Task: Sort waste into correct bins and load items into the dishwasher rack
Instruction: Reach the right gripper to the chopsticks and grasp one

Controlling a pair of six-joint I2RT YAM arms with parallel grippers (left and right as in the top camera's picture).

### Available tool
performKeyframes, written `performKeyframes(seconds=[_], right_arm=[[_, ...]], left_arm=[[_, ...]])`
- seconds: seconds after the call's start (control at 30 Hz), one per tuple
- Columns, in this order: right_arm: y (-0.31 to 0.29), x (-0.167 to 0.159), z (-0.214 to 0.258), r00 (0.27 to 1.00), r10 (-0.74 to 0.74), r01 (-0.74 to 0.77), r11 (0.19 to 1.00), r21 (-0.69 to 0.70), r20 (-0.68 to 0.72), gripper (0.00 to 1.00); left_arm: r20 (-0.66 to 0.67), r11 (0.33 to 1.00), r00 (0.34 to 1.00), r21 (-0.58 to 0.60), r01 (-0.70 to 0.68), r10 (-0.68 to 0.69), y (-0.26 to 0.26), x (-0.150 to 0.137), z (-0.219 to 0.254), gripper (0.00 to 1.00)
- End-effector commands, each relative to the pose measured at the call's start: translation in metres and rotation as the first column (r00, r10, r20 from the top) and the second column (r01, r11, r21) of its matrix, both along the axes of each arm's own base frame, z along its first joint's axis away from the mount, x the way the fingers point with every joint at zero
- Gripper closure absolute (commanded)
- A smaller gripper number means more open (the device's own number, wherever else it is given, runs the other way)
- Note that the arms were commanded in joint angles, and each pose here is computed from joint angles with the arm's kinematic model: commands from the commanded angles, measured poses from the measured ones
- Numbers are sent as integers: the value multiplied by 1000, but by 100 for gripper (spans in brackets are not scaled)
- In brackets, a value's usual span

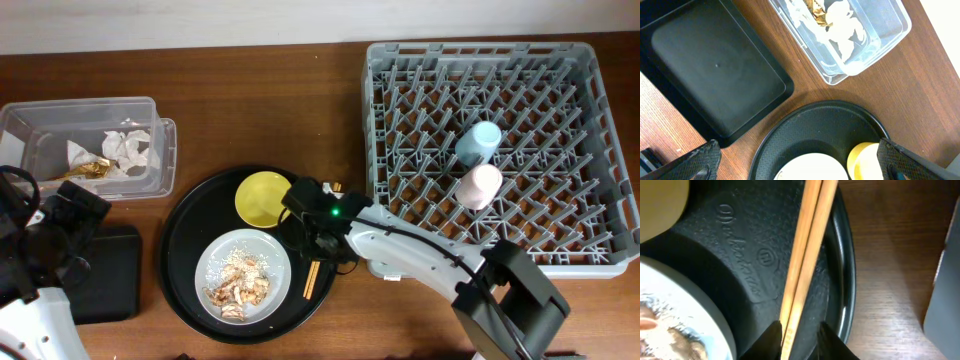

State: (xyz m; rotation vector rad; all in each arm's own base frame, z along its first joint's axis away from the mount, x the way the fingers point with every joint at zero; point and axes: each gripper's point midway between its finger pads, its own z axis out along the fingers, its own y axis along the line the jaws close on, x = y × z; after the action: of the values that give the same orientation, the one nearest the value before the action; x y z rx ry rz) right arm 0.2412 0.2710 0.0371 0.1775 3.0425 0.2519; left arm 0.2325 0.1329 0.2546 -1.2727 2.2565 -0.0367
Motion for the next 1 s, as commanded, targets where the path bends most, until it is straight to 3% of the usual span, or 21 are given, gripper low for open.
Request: performKeyframes(seconds=[0.0,0.4,0.67,0.8,0.97], right_arm=[[-9,3,-10,999,-44,45,998,-39,21,75],[-2,9,-36,999,-43,43,998,-45,11,76],[14,15,-26,1000,-16,15,1000,15,22,95],[40,27,1,997,54,-58,993,100,50,94],[47,30,18,994,92,-97,989,109,55,89]], left_arm=[[4,1000,1000,4,-17,17,3,-1,1,1],[4,1000,1000,4,-17,17,3,-1,1,1],[4,1000,1000,4,-17,17,3,-1,1,1],[4,1000,1000,4,-17,17,3,-1,2,1],[4,1000,1000,4,-17,17,3,-1,2,1]])
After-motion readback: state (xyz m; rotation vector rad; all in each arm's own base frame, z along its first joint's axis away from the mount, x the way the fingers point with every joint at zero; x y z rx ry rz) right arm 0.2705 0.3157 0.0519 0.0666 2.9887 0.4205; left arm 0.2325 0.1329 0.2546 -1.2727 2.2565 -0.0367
